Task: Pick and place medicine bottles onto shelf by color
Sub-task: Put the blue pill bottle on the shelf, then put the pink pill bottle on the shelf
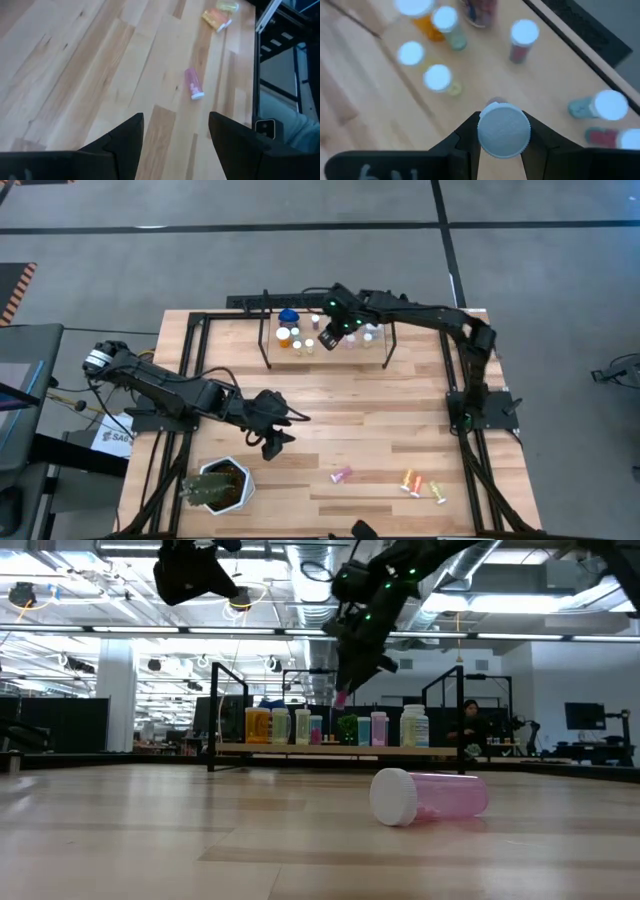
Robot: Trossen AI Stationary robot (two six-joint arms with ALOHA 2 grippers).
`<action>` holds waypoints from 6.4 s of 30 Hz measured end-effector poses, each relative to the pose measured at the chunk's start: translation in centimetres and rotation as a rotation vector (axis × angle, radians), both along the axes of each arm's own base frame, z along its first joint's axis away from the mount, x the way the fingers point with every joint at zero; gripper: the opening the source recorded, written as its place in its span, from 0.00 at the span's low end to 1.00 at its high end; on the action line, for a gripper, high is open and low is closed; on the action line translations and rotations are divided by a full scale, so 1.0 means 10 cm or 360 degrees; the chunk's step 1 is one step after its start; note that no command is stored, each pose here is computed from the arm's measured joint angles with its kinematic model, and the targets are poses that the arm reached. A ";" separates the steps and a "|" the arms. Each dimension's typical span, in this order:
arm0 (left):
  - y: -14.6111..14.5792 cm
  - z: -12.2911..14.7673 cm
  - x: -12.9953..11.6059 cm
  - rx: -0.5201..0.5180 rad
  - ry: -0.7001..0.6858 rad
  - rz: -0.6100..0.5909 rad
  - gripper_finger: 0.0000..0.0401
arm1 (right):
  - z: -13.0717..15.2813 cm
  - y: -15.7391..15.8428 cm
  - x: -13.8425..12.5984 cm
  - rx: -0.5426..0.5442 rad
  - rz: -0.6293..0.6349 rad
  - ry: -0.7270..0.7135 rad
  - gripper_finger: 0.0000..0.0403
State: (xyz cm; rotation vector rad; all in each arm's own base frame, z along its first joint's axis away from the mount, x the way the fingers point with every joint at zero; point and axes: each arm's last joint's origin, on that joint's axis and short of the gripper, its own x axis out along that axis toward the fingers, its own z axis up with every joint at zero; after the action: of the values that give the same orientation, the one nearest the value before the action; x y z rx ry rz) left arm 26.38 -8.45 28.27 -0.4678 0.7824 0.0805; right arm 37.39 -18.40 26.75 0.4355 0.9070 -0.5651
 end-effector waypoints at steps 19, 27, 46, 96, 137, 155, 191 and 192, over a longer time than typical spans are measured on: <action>0.04 0.03 -0.09 0.0036 0.0022 0.0057 0.52 | -0.53 -0.31 0.23 0.0063 -0.0087 0.0200 0.31; 0.04 0.03 -0.09 0.0033 0.0023 0.0061 0.52 | -0.52 -0.32 0.23 0.0058 -0.0088 0.0192 0.32; 0.04 0.03 -0.09 0.0024 0.0025 0.0068 0.52 | -0.23 -0.27 0.14 -0.0023 -0.0016 0.0128 0.56; 0.07 0.02 -0.09 0.0227 0.0030 -0.0144 0.52 | -0.45 3.19 -0.90 -0.0188 0.1440 0.0285 0.34; -0.59 0.00 -0.45 0.0137 0.0026 -0.0067 0.52 | -0.80 3.85 -0.25 -0.0627 0.2232 0.0448 0.45; -0.61 0.00 -0.47 -0.0046 0.0032 0.0144 0.52 | -0.77 3.21 0.11 -0.0131 0.1299 0.0290 0.42; -0.64 0.00 -0.49 -0.0150 0.0071 0.0199 0.52 | -0.84 3.73 -0.11 -0.0993 0.2911 0.0420 0.35; -0.63 0.00 -0.49 -0.0158 0.0068 0.0214 0.52 | -0.84 3.72 -0.11 -0.1041 0.2970 0.0430 0.35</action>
State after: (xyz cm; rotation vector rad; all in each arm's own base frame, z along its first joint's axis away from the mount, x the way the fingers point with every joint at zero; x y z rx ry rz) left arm 21.52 -14.79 28.23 -0.6142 0.7991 0.1780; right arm 36.27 18.80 18.32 -1.0953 0.9366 0.8380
